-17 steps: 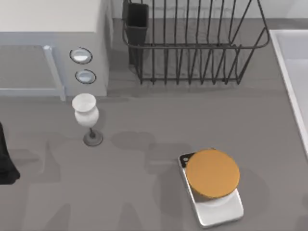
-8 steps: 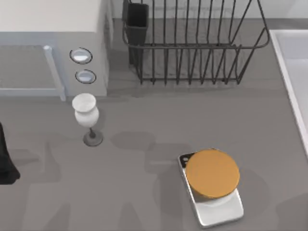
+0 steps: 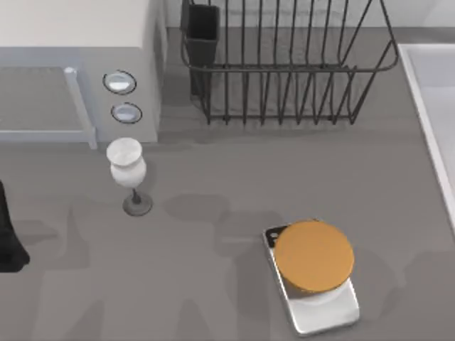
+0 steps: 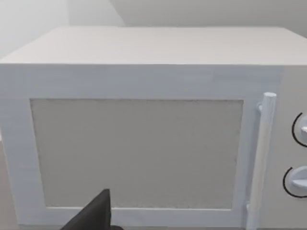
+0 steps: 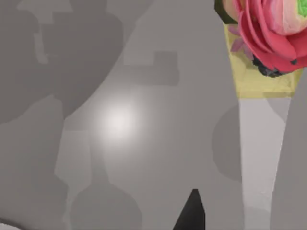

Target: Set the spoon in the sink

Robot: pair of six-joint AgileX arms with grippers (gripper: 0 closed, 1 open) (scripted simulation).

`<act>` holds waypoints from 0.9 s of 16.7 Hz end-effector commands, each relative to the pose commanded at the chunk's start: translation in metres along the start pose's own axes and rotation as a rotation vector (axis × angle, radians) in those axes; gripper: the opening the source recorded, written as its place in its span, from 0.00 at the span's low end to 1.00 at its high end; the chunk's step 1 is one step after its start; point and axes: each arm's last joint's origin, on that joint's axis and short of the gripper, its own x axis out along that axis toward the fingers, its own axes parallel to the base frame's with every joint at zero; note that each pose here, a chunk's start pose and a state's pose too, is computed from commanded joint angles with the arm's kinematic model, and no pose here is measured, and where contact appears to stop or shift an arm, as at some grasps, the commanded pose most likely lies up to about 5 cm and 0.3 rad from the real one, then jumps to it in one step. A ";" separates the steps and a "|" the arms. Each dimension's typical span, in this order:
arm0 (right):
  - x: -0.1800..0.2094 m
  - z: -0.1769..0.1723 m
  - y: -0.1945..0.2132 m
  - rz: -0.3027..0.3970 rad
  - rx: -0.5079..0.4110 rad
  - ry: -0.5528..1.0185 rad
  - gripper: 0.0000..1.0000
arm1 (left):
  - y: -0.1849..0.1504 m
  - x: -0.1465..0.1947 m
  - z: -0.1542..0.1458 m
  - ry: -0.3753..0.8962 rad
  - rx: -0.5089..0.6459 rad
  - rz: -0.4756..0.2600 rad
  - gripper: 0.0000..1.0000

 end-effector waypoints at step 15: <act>-0.005 0.237 -0.054 -0.033 -0.006 -0.027 0.00 | 0.000 0.000 0.000 0.000 0.000 0.000 1.00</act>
